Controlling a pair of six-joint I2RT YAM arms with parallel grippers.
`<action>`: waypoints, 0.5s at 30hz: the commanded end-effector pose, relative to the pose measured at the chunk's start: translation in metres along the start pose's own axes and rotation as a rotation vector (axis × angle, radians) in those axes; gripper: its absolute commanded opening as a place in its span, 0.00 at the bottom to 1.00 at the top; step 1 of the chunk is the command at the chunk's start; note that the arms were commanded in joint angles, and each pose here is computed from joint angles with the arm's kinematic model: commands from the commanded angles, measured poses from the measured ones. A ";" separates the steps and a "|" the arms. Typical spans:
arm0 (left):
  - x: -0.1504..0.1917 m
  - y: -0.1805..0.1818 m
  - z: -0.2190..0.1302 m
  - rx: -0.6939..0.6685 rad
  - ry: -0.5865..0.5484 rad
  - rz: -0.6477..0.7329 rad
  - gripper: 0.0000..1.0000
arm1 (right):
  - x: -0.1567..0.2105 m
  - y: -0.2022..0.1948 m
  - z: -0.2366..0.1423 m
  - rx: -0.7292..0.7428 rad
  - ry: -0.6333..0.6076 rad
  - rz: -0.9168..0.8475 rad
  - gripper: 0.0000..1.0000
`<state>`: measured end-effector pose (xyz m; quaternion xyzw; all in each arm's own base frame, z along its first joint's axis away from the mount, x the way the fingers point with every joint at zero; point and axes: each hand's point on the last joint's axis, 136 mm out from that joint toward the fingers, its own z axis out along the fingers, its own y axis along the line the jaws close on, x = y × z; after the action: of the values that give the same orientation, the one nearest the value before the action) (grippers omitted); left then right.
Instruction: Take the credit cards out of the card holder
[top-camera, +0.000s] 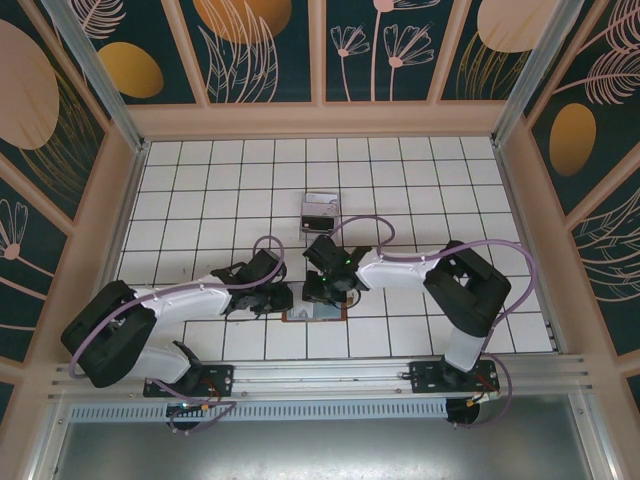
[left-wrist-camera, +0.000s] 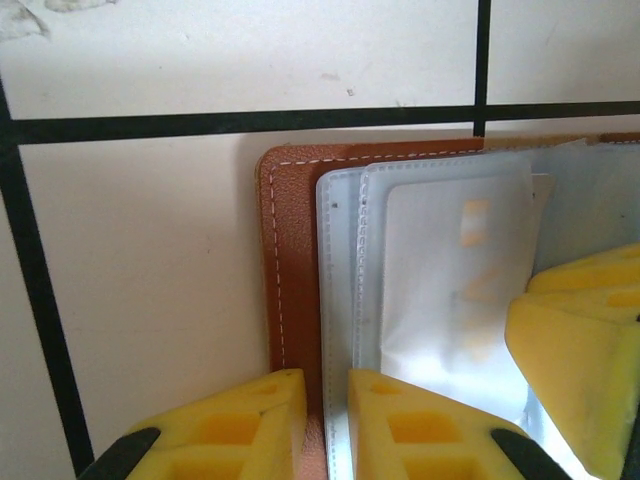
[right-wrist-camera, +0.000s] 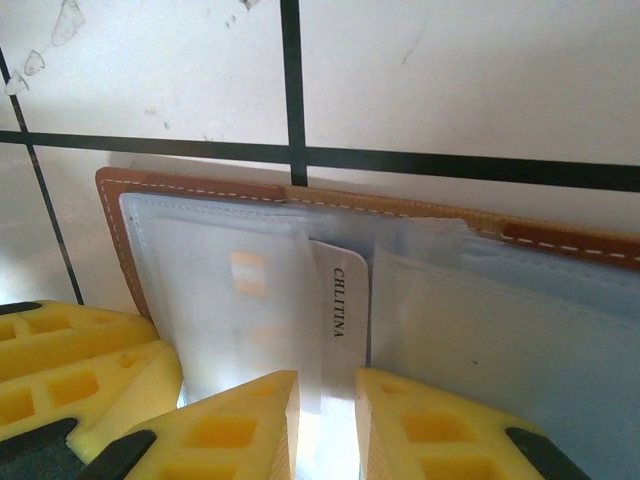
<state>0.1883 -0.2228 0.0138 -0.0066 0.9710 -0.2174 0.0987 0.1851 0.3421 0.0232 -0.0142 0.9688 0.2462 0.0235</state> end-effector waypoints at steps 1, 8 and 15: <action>0.017 0.033 0.010 -0.131 0.059 0.005 0.20 | 0.004 -0.013 0.001 0.019 0.004 0.024 0.26; 0.021 0.046 0.012 -0.193 0.077 0.008 0.19 | 0.002 -0.018 -0.007 0.028 -0.017 0.035 0.29; 0.025 0.050 0.015 -0.208 0.091 0.005 0.19 | 0.002 -0.017 -0.009 0.006 -0.022 0.037 0.28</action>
<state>0.1924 -0.2240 0.0123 -0.0028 0.9729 -0.2088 0.0996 0.1862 0.3360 0.0268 -0.0092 0.9653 0.2589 0.0321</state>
